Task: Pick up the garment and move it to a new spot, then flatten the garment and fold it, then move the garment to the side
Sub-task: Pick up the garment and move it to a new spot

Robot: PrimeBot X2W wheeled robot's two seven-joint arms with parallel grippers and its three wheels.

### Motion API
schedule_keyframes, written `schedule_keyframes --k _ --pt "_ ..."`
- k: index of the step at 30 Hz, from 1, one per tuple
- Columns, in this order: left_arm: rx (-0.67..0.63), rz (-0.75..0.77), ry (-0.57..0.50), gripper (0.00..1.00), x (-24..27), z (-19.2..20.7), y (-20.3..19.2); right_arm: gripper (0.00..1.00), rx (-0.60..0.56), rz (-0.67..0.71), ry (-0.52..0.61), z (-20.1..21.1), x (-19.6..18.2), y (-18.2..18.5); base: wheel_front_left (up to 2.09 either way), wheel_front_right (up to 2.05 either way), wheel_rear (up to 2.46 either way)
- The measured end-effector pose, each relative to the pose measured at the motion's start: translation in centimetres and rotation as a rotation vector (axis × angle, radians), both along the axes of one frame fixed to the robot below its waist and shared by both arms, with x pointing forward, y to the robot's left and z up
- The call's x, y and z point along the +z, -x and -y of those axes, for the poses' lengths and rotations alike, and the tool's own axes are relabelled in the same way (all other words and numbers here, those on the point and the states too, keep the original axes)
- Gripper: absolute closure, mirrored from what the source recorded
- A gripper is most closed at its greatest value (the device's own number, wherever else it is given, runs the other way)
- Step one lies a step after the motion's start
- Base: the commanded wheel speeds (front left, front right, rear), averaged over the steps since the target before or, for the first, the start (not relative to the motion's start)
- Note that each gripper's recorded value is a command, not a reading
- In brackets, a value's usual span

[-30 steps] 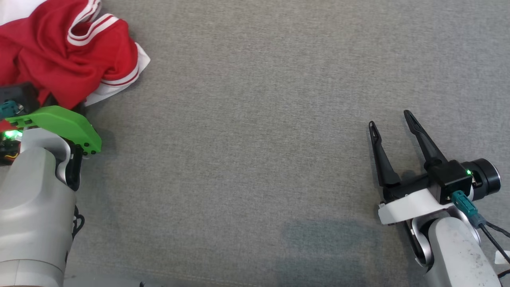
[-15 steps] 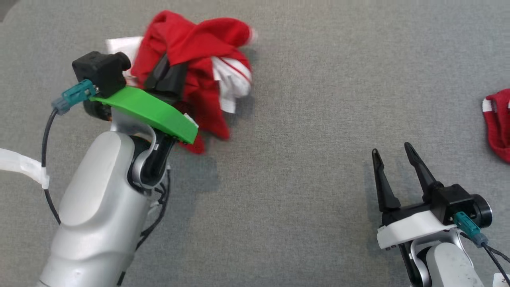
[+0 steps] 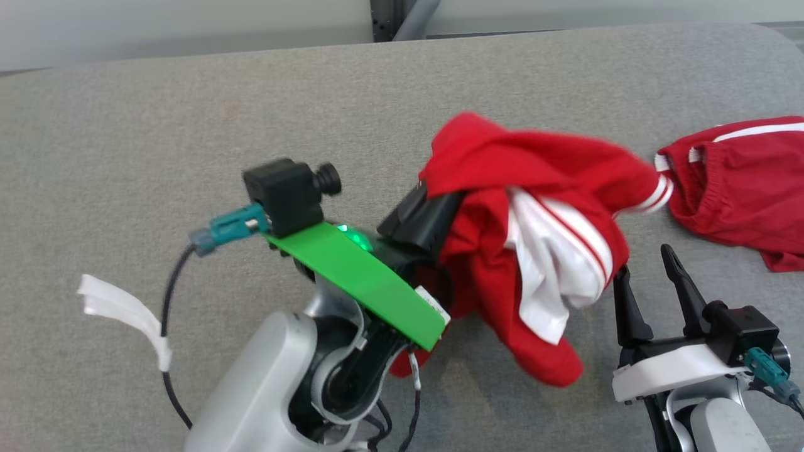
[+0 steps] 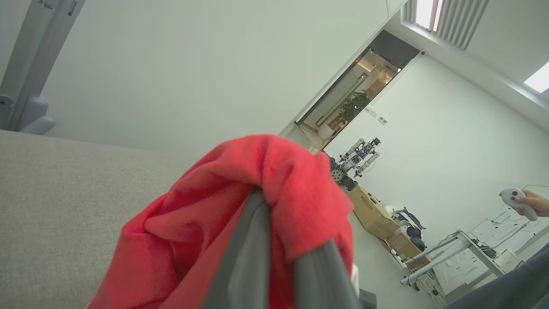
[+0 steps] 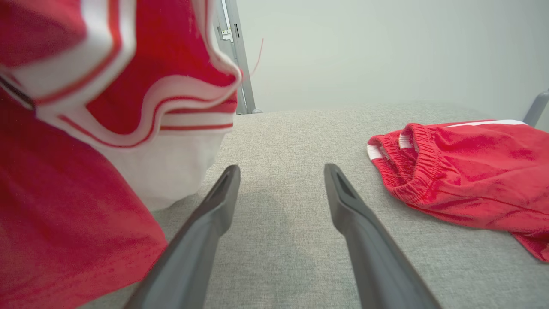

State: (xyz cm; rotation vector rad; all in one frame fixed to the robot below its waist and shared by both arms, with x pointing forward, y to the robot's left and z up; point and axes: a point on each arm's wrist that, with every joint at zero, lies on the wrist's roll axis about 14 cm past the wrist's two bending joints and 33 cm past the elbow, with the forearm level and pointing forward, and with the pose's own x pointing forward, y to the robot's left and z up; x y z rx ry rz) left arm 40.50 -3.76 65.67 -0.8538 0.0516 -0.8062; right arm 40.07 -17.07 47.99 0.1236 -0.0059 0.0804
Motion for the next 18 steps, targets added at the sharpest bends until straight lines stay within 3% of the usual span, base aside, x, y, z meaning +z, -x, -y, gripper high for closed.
schedule_keyframes --k 8,11,14,15,16,17,18 --pt "-0.057 -0.317 -0.282 1.00 -13.8 1.9 0.5 0.00 -0.104 -0.013 -0.013 3.3 -0.1 2.1 0.00 0.00 0.00" --pt "-0.024 -0.312 -0.398 1.00 -16.7 1.4 -0.8 0.00 -0.113 -0.019 -0.017 3.6 -0.2 2.4 0.00 0.00 0.00" --pt "-0.022 -0.358 -0.443 1.00 -18.7 1.5 -1.6 0.00 -0.114 -0.021 -0.022 3.6 -0.2 2.5 0.00 0.00 0.00" --pt "-0.019 -0.355 -0.470 0.63 -19.3 1.5 -1.8 0.00 -0.113 -0.021 -0.022 3.5 -0.2 2.5 0.00 0.00 0.00" --pt "-0.015 -0.350 -0.487 0.63 -19.5 1.5 -2.2 0.00 -0.111 -0.020 -0.022 3.5 -0.2 2.5 0.00 0.00 0.00" --pt "-0.004 -0.348 -0.512 0.51 -19.9 1.3 -2.6 0.00 -0.109 -0.021 -0.022 3.4 -0.2 2.6 0.00 0.00 0.00" --pt "0.010 -0.334 -0.539 0.08 -20.2 1.1 -3.1 0.00 -0.108 -0.020 -0.022 3.4 -0.2 2.6 0.00 0.00 0.00"
